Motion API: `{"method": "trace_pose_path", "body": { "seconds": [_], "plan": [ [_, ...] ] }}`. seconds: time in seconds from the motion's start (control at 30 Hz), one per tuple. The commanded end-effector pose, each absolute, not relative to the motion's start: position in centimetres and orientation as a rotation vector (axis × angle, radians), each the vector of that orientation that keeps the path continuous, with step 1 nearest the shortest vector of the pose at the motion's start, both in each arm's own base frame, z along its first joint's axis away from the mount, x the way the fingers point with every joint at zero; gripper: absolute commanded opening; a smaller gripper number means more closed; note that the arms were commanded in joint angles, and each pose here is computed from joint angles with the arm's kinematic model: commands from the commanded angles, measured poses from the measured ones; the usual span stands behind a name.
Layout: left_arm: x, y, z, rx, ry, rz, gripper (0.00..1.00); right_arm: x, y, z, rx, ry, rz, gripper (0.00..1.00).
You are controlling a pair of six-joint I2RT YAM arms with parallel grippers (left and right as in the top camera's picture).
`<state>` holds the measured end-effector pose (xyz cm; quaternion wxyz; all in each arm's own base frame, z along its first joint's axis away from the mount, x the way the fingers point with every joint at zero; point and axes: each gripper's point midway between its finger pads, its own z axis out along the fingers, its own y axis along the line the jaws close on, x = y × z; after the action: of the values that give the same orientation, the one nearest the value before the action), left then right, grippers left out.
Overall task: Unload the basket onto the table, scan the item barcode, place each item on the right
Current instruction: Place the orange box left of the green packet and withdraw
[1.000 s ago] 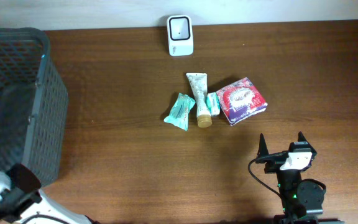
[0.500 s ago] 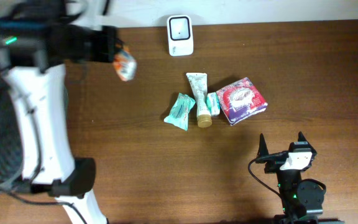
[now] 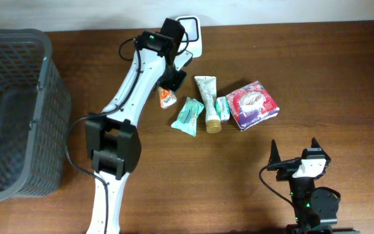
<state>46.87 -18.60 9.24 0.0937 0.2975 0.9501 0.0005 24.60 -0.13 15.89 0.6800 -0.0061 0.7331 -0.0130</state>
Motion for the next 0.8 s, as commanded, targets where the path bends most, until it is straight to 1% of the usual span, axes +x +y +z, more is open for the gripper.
{"method": "trace_pose_path", "body": {
  "seconds": [0.0, 0.07, 0.13, 0.17, 0.23, 0.27, 0.3, 0.33, 0.37, 0.43, 0.57, 0.67, 0.77],
  "plan": [
    [46.0, -19.3, 6.3, 0.929, 2.886, -0.089, 0.4, 24.6, 0.0, 15.5, -0.013, 1.651, -0.024, 0.98],
    [45.3, -20.3, 6.2, 0.936, 2.898, -0.189, 0.45, 24.6, 0.0, 15.5, -0.013, 1.652, -0.024, 0.99],
    [45.1, -20.5, 6.7, 0.929, 2.903, -0.216, 0.46, 24.6, 0.0, 15.5, -0.013, 1.651, -0.024, 0.99],
    [45.0, -20.4, 7.3, 0.928, 2.904, -0.216, 0.45, 24.6, 0.0, 15.5, -0.013, 1.651, -0.024, 0.99],
    [45.2, -20.1, 10.5, 0.861, 2.898, -0.219, 0.45, 24.6, 0.0, 15.5, -0.013, 1.651, -0.024, 0.99],
    [45.8, -19.7, 13.1, 0.781, 2.874, -0.226, 0.48, 24.6, 0.0, 15.5, -0.013, 1.652, -0.024, 0.99],
    [46.8, -18.8, 17.2, 0.669, 2.81, -0.236, 0.52, 24.6, 0.0, 15.5, -0.013, 1.652, -0.024, 0.99],
    [47.2, -17.9, 19.9, 0.61, 2.758, -0.24, 0.6, 24.6, 0.0, 15.5, -0.013, 1.651, -0.024, 0.99],
    [47.4, -16.8, 22.7, 0.574, 2.696, -0.24, 0.99, 24.6, 0.0, 15.5, -0.013, 1.652, -0.024, 0.99],
    [47.9, -14.5, 28.6, 0.437, 2.539, -0.248, 0.99, 24.6, 0.0, 15.5, -0.013, 1.651, -0.024, 0.99],
    [46.2, -9.9, 35.7, 0.304, 2.385, -0.248, 0.99, 24.6, 0.0, 15.5, -0.013, 1.652, -0.024, 0.99],
    [44.4, -6.8, 39.5, 0.23, 2.306, -0.214, 0.99, 24.6, 0.0, 15.5, -0.013, 1.651, -0.024, 0.99],
    [43.5, -4.4, 41.2, 0.169, 2.273, -0.183, 0.99, 24.6, 0.0, 15.5, -0.013, 1.651, -0.024, 0.99]
  ]
}}
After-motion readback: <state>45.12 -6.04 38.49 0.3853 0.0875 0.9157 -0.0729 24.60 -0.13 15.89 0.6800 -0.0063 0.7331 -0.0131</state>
